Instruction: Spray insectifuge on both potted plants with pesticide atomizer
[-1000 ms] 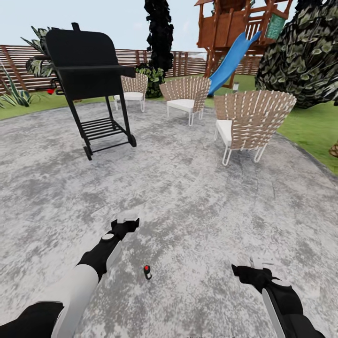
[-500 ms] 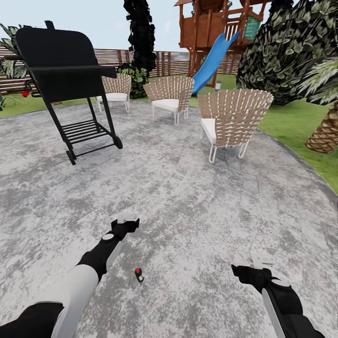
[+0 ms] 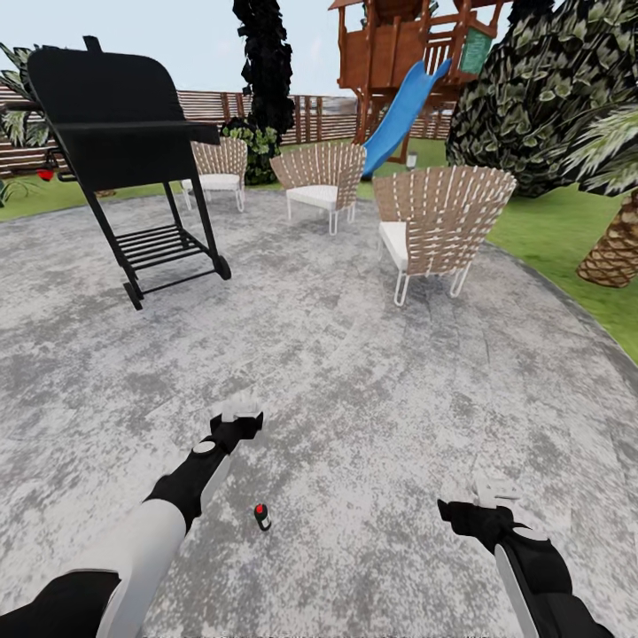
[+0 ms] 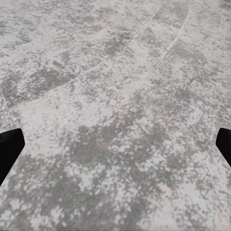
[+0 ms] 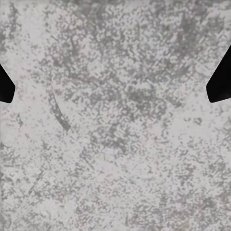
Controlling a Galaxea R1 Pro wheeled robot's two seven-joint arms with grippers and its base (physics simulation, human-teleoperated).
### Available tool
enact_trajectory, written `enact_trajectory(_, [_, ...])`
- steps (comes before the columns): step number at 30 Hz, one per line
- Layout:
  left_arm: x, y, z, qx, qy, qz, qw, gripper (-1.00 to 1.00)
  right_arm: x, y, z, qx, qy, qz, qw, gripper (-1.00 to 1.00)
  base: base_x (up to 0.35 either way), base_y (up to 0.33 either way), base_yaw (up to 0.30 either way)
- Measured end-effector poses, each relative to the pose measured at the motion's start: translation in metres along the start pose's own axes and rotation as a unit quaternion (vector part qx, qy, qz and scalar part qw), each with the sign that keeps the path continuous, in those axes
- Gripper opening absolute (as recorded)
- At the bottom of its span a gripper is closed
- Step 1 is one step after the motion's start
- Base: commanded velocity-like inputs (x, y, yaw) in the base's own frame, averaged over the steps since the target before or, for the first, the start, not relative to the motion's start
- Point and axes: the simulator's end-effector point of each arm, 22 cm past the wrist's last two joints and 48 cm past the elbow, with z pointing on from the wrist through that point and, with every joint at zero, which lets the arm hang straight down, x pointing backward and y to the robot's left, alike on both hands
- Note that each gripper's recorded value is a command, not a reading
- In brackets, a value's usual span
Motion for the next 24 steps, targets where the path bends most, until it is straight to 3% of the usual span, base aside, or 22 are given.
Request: enact_trajectory(24, [0.105,0.007,0.016,-0.004,0.027,-0.006,0.9996,1.00,0.056,0.001,0.045,0.001,0.017,-0.001,0.9998,1.00,0.000,0.000,0.000])
